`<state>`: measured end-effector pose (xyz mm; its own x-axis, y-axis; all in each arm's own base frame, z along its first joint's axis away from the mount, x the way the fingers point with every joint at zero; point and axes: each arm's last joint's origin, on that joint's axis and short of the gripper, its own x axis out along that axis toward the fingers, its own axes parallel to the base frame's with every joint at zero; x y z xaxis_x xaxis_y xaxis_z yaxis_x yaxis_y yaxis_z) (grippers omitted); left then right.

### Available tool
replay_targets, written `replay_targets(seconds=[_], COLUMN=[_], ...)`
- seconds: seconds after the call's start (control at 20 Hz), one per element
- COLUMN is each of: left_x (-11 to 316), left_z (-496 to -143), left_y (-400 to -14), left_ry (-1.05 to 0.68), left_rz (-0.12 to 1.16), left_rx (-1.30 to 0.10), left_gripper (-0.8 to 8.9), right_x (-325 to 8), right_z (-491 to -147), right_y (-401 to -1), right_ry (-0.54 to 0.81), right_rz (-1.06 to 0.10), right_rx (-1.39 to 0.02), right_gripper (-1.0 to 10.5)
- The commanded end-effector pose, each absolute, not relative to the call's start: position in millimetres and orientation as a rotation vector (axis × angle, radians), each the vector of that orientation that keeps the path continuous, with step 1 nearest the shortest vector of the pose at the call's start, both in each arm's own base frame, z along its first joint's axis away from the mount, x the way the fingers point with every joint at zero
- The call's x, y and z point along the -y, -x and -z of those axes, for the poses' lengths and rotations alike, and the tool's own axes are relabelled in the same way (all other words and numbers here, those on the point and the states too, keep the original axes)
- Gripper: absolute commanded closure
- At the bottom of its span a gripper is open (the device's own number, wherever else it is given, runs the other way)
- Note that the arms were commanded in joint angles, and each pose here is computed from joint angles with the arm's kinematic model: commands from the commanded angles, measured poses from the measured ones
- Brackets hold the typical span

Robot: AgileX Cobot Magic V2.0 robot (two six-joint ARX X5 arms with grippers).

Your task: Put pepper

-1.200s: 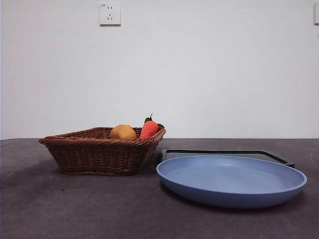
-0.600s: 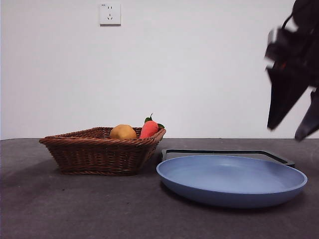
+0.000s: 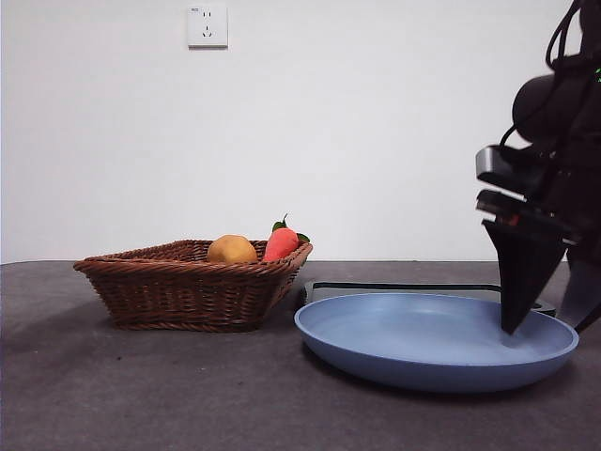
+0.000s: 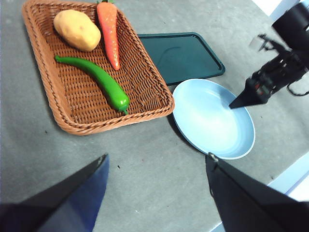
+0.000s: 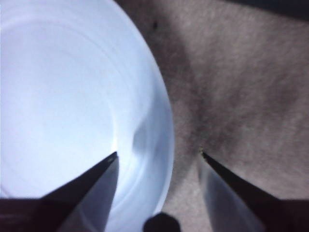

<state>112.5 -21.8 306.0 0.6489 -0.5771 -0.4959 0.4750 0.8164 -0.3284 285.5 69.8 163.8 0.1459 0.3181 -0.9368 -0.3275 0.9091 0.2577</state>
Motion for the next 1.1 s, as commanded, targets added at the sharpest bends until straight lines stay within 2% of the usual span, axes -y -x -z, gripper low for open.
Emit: replay_targets(seconds=[0.05, 0.2, 0.25, 0.65, 1.1], left_x=[22.3, 22.3, 22.3, 24.6, 52.7], left_z=[-311.4, -311.4, -311.4, -307.9, -295.7], left_y=[-112.9, -112.9, -112.9, -123.0, -172.1], left_ry=[0.180, 0.180, 0.180, 0.174, 0.187], left_rz=[0.608, 0.607, 0.607, 0.590, 0.576], left_rx=[-0.603, -0.603, -0.603, -0.639, -0.698], left_gripper=[4.64, 4.64, 4.65, 4.65, 4.66], right_x=[-72.5, -72.5, -72.3, -70.8, -57.3], right_z=[-159.3, -158.6, -158.7, -171.8, -233.6], right_y=[-290.2, -290.3, -290.3, -284.5, -255.7], right_ry=[0.020, 0.019, 0.017, -0.001, -0.025], right_rz=[-0.475, -0.473, -0.471, -0.456, -0.436], right_rx=[-1.355, -1.358, -1.359, -1.346, -1.180], right_gripper=[7.8, 9.3, 9.4, 9.4, 9.4])
